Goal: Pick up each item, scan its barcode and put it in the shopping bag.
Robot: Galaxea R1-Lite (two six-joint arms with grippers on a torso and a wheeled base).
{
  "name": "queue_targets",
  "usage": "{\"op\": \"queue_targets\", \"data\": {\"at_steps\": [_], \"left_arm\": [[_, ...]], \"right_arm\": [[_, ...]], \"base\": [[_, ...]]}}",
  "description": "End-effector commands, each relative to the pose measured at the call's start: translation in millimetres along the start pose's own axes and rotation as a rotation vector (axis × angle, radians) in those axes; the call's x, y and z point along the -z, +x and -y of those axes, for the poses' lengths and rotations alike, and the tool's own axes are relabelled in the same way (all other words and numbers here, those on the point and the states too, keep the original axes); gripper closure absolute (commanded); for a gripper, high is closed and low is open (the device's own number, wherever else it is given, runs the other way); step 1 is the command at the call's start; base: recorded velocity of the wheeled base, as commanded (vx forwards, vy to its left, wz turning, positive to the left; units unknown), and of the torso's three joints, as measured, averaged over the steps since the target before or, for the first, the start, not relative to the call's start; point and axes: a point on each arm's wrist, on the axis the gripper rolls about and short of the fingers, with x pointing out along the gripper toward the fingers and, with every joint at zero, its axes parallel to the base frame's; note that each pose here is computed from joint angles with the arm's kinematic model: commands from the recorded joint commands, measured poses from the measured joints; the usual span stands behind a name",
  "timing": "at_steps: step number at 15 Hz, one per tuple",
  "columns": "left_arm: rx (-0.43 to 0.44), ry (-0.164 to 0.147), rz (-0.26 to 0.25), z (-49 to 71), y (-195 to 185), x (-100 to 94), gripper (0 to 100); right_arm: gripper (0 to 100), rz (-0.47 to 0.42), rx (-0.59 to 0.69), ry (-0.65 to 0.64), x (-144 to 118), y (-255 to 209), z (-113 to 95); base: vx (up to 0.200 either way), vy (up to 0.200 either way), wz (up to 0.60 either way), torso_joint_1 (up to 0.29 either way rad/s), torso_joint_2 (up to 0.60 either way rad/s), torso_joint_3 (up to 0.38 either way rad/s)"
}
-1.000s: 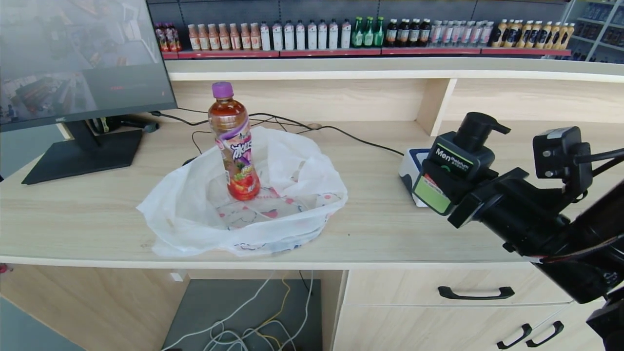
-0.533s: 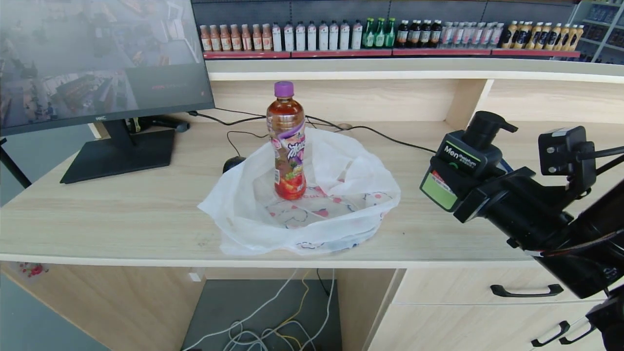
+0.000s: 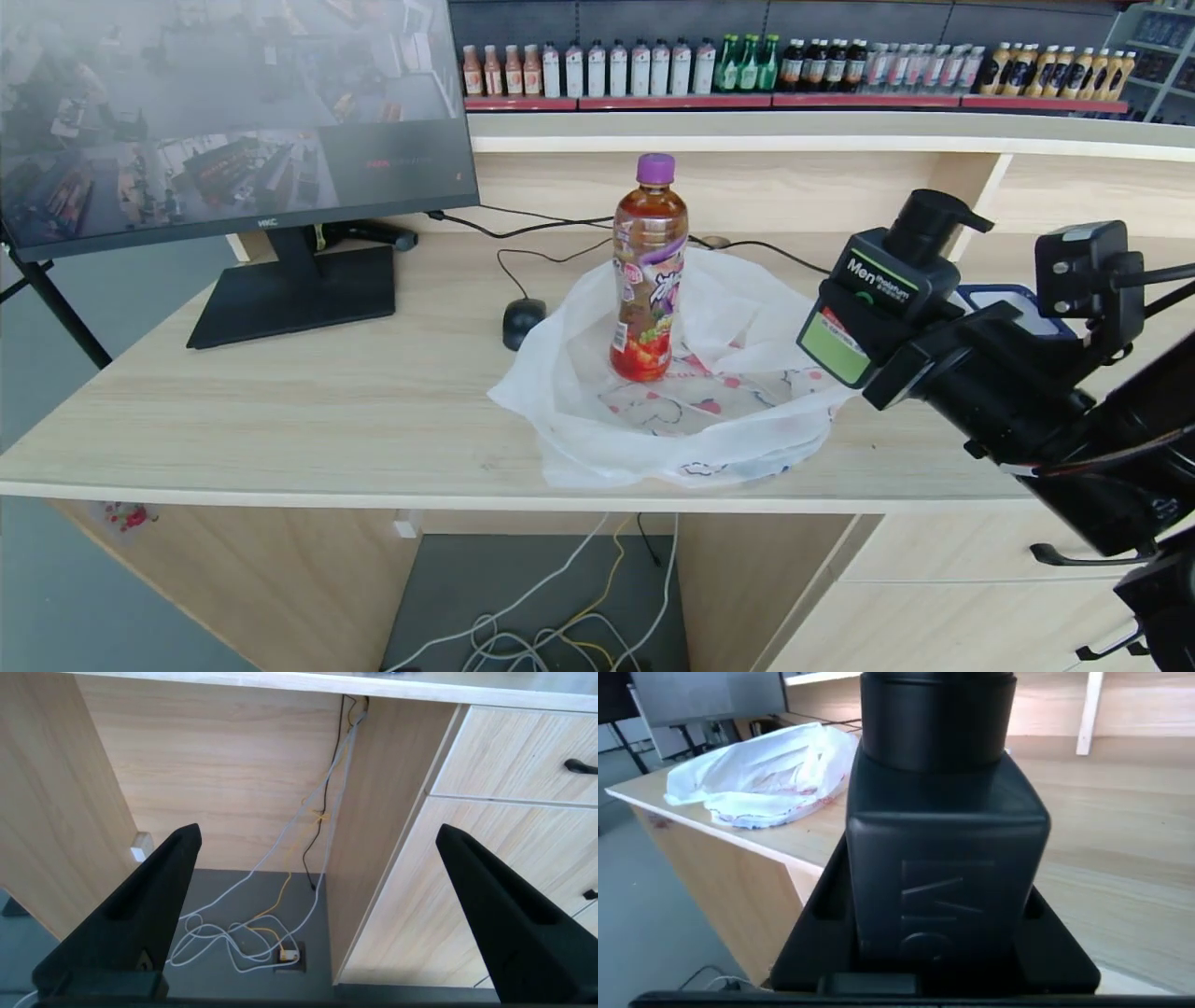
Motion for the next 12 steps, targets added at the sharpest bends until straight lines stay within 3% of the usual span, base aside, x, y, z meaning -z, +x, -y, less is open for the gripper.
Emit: {"op": "queue_targets", "data": {"at_steps": [1, 5, 6, 12], "left_arm": [[0.000, 0.000, 0.000, 0.0, 0, 0.0, 0], [0.000, 0.000, 0.000, 0.0, 0, 0.0, 0], [0.000, 0.000, 0.000, 0.0, 0, 0.0, 0], [0.000, 0.000, 0.000, 0.0, 0, 0.0, 0]], "right_arm": [[100, 0.008, -0.048, -0.018, -3, -5, -3], [100, -0.008, -0.179, 0.065, 2, -2, -25], [100, 0.011, -0.228, 0.155, 1, 6, -32], [100, 0.011, -0.481, 0.357, -14, 13, -39]], "base": [[0.000, 0.000, 0.00, 0.000, 0.00, 0.000], [0.000, 0.000, 0.00, 0.000, 0.00, 0.000], [0.000, 0.000, 0.00, 0.000, 0.00, 0.000], [0.000, 0.000, 0.00, 0.000, 0.00, 0.000]]}}
